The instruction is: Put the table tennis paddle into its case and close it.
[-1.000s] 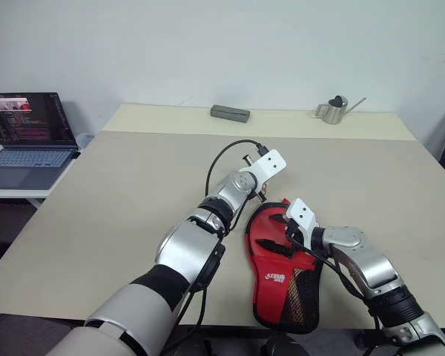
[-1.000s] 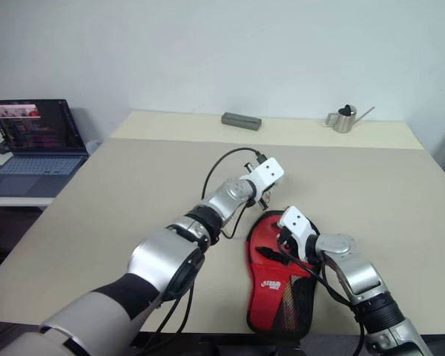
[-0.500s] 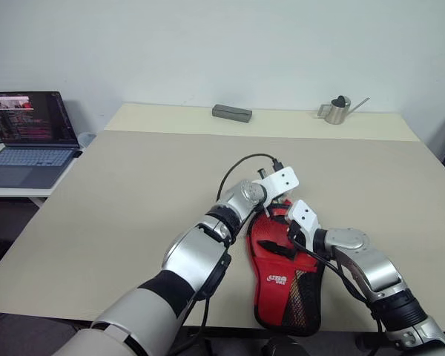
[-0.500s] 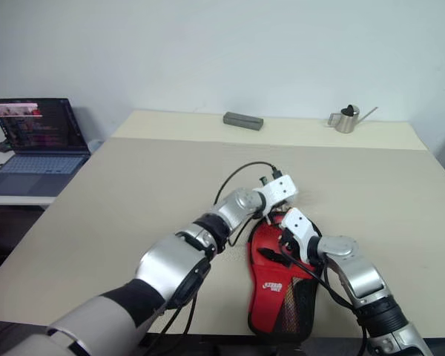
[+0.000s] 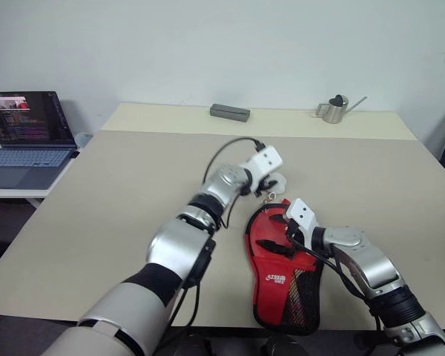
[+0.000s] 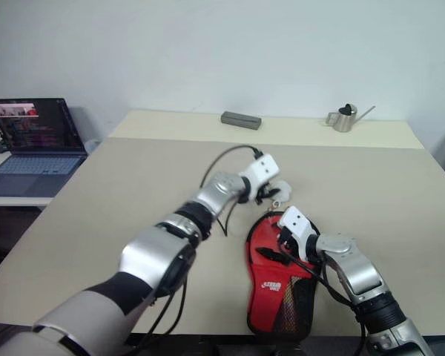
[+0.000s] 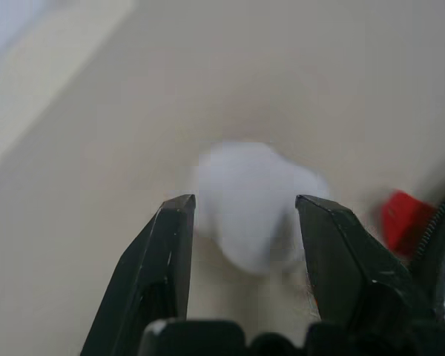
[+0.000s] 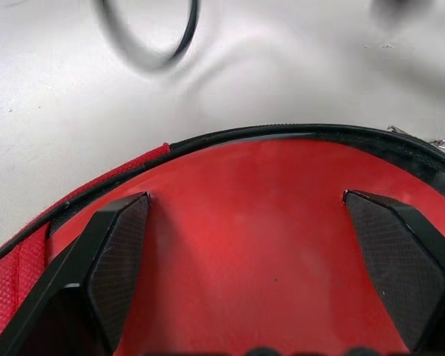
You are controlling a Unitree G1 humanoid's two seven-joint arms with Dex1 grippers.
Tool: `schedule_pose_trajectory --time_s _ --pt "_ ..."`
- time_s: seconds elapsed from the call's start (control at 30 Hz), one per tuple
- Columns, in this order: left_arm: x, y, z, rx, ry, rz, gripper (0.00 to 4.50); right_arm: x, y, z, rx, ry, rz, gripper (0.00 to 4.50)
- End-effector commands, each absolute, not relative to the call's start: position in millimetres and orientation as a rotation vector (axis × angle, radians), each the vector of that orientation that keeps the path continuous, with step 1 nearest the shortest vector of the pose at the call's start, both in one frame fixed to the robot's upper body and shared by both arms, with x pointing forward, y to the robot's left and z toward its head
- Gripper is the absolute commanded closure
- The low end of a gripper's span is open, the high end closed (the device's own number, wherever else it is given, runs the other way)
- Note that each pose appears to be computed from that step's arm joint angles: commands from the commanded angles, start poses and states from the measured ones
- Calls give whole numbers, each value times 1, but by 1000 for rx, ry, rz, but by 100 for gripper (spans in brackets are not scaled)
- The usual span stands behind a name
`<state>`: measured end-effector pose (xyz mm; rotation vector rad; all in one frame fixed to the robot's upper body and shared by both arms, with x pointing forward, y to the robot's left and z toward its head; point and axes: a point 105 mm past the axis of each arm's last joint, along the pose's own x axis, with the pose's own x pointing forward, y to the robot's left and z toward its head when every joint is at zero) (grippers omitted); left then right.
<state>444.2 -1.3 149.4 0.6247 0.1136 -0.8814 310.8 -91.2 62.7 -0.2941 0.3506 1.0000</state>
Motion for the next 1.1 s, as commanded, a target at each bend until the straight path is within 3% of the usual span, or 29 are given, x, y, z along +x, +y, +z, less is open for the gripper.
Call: schedule_pose_trajectory --time_s 0.03,0.23,0.43,0.93,1.1 --pt "451 20 192 561 13 -891 213 289 -126 -7 -310 681 916 0" --pt "437 87 223 331 -17 -1005 213 290 -127 4 -295 663 942 0" --pt "394 138 211 227 26 -1100 213 289 -135 31 -268 619 971 0" --pt "295 126 188 240 156 -1368 213 257 -169 120 -232 529 1085 0" --pt "283 114 182 275 173 -1437 213 260 -184 143 -233 487 1039 0"
